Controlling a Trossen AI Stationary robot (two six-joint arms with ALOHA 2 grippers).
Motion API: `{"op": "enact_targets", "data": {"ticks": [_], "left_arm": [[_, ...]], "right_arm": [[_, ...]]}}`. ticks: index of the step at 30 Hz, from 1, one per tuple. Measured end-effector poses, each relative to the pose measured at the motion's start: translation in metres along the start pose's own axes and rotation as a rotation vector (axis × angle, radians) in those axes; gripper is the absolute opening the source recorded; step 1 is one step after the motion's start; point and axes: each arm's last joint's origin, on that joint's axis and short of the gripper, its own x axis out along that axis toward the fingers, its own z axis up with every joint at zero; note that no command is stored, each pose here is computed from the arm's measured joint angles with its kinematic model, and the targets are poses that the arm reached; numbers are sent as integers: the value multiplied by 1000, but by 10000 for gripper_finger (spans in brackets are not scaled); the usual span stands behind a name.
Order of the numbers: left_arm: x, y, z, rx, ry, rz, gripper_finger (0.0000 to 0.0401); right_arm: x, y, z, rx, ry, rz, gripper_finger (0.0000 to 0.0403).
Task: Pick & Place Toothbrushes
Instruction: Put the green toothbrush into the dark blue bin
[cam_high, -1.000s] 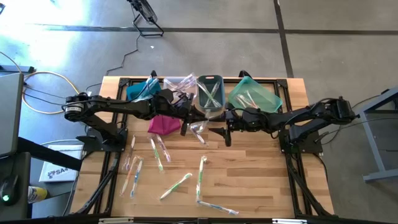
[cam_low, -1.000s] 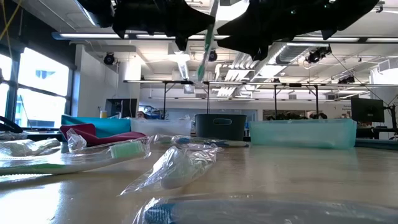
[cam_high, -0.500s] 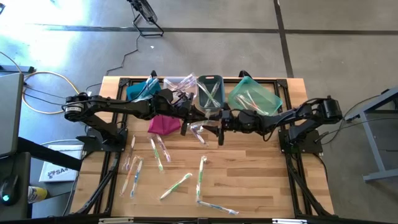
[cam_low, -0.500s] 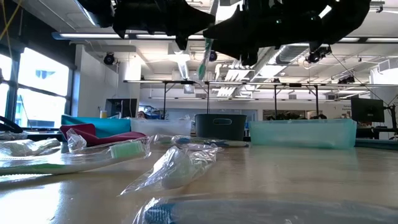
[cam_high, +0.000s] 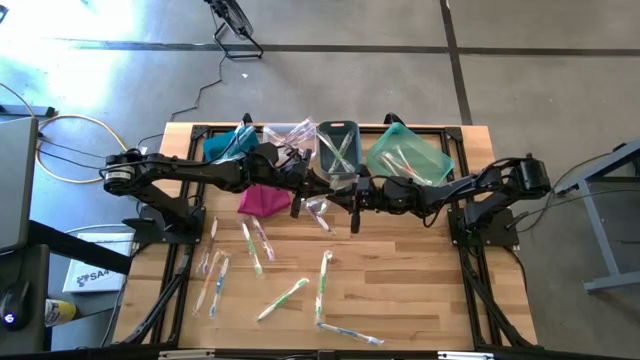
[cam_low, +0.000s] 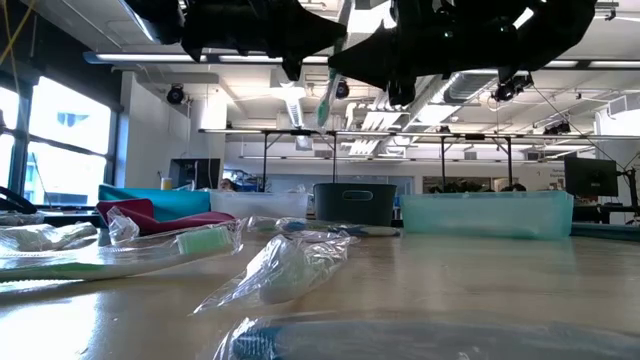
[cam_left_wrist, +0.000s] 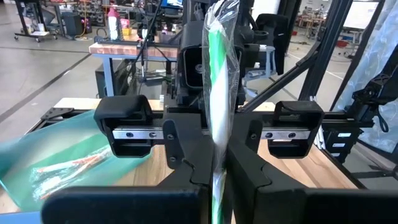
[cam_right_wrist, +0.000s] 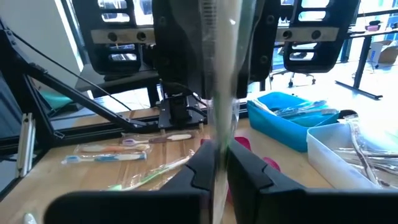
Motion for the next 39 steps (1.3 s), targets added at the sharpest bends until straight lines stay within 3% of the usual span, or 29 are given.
{"op": "enact_targets", "data": {"ticks": [9, 30, 39], "left_arm": [[0, 0, -4, -14, 41, 3, 21], [0, 1, -9, -24, 88, 28, 148], [0, 1, -10, -28, 98, 28, 159]], "right_arm": [[0, 0, -2, 4, 21, -1, 10], [0, 0, -3, 28, 28, -4, 10], [0, 0, -3, 32, 29, -4, 10]]}}
